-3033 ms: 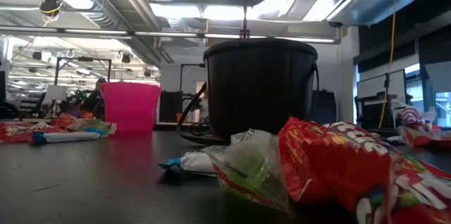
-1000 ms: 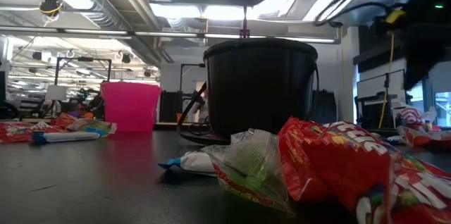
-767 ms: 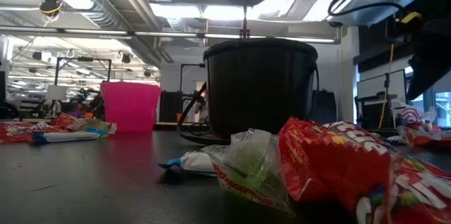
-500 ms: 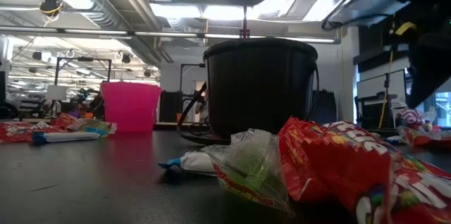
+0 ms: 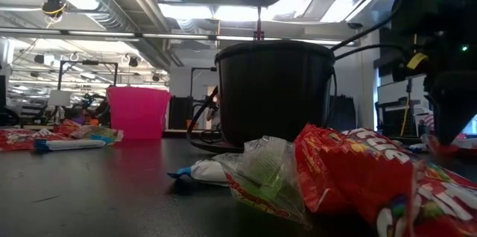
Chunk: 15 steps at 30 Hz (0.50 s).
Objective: Organize candy in baskets
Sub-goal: Put the red gummy into the pink bucket
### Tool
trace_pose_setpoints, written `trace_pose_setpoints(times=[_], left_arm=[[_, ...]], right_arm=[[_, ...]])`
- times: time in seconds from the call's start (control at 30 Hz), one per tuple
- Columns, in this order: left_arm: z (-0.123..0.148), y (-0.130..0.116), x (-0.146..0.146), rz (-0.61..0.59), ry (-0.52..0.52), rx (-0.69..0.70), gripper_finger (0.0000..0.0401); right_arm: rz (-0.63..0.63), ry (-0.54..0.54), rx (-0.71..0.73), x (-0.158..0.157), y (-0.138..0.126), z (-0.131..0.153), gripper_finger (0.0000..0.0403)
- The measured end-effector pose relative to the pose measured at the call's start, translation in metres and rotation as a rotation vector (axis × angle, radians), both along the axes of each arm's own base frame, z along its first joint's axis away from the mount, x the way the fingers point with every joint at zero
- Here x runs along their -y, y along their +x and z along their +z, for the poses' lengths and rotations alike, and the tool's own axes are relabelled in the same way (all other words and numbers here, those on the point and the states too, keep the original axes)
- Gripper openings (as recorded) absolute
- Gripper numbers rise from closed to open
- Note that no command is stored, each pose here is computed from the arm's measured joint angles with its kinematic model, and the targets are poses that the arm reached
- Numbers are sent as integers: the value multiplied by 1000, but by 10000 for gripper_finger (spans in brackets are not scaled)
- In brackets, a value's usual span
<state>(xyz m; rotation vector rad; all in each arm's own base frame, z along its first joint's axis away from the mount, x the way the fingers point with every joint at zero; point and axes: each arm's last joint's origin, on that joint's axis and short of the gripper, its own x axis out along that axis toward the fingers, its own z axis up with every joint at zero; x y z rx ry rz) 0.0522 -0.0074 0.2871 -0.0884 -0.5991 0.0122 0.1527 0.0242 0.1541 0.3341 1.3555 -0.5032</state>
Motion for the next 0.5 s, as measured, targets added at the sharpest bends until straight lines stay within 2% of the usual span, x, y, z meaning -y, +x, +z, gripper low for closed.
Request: trace_pose_setpoints(times=[0.13,0.23,0.5], left_arm=[[0,0,0,0,0,0,17],[0,0,0,0,0,0,17],[0,0,0,0,0,0,17]], right_arm=[[0,-2,-10,-1,4,-4,194],[0,-3,-12,-1,5,-6,170],[-1,29,0,-2,4,-3,30]])
